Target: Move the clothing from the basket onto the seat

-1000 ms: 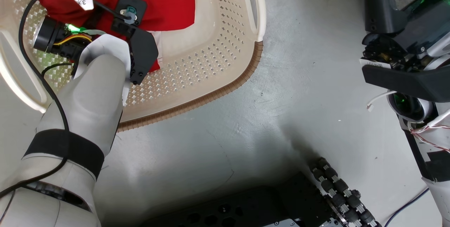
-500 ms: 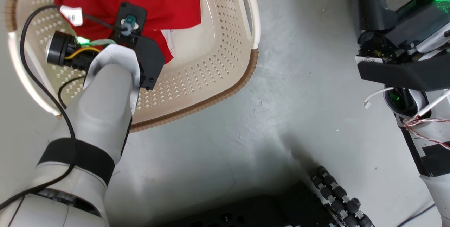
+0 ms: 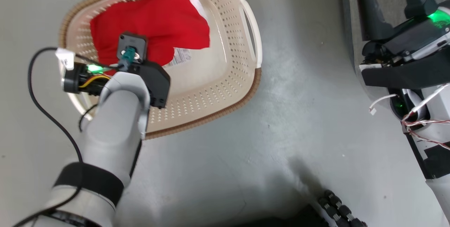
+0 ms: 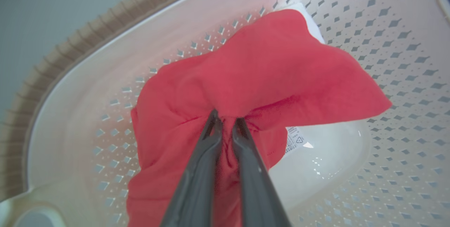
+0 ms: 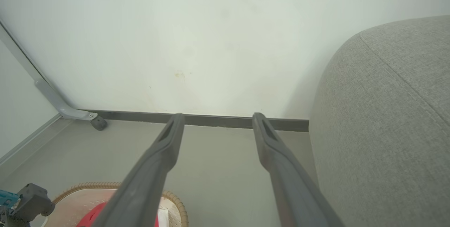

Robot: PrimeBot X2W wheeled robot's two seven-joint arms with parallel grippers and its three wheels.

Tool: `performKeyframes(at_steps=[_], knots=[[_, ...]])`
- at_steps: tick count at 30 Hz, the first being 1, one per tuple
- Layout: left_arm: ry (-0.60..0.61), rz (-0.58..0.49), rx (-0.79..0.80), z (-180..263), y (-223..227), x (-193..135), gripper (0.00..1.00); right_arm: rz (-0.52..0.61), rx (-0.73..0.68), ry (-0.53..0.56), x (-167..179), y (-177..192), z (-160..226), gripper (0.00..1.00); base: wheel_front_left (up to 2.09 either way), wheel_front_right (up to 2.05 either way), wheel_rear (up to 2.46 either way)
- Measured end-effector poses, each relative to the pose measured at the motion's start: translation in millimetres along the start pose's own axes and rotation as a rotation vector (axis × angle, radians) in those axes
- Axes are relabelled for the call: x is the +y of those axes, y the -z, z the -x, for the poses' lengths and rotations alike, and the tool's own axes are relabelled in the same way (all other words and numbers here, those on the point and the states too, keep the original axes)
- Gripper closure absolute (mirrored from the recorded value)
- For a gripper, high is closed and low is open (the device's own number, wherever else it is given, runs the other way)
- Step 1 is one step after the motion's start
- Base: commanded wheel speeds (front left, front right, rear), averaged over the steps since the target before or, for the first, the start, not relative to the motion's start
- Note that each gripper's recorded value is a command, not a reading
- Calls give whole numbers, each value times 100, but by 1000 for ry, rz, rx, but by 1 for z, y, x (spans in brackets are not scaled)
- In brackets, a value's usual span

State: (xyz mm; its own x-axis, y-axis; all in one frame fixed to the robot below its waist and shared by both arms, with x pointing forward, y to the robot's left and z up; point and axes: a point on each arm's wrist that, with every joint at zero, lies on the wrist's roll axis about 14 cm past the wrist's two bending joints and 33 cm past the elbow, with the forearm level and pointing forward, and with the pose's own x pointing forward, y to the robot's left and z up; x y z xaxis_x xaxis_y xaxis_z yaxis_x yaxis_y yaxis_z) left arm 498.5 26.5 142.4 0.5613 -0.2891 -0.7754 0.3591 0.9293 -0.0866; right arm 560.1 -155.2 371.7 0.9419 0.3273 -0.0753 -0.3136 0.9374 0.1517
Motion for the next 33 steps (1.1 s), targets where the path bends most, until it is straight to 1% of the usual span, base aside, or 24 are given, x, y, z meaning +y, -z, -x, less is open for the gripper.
performKeyframes(at_steps=[5, 12, 15, 28, 33], knots=[[26, 60, -136, 26, -32, -12, 100, 8, -15, -21, 10, -16, 1, 0, 0, 0, 0], [39, 141, -246, 65, -61, -19, 100, 17, -13, -21, 16, -31, 13, 0, 0, 0, 0], [29, 173, -267, 81, -65, -17, 100, 12, -11, -23, 22, -35, 18, 0, 0, 0, 0], [-33, 234, -350, 156, -70, -6, 100, -11, -34, -34, 49, -63, 44, 0, 0, 0, 0], [-52, 269, -373, 175, -69, -4, 100, -5, -45, -41, 59, -72, 51, 0, 0, 0, 0]])
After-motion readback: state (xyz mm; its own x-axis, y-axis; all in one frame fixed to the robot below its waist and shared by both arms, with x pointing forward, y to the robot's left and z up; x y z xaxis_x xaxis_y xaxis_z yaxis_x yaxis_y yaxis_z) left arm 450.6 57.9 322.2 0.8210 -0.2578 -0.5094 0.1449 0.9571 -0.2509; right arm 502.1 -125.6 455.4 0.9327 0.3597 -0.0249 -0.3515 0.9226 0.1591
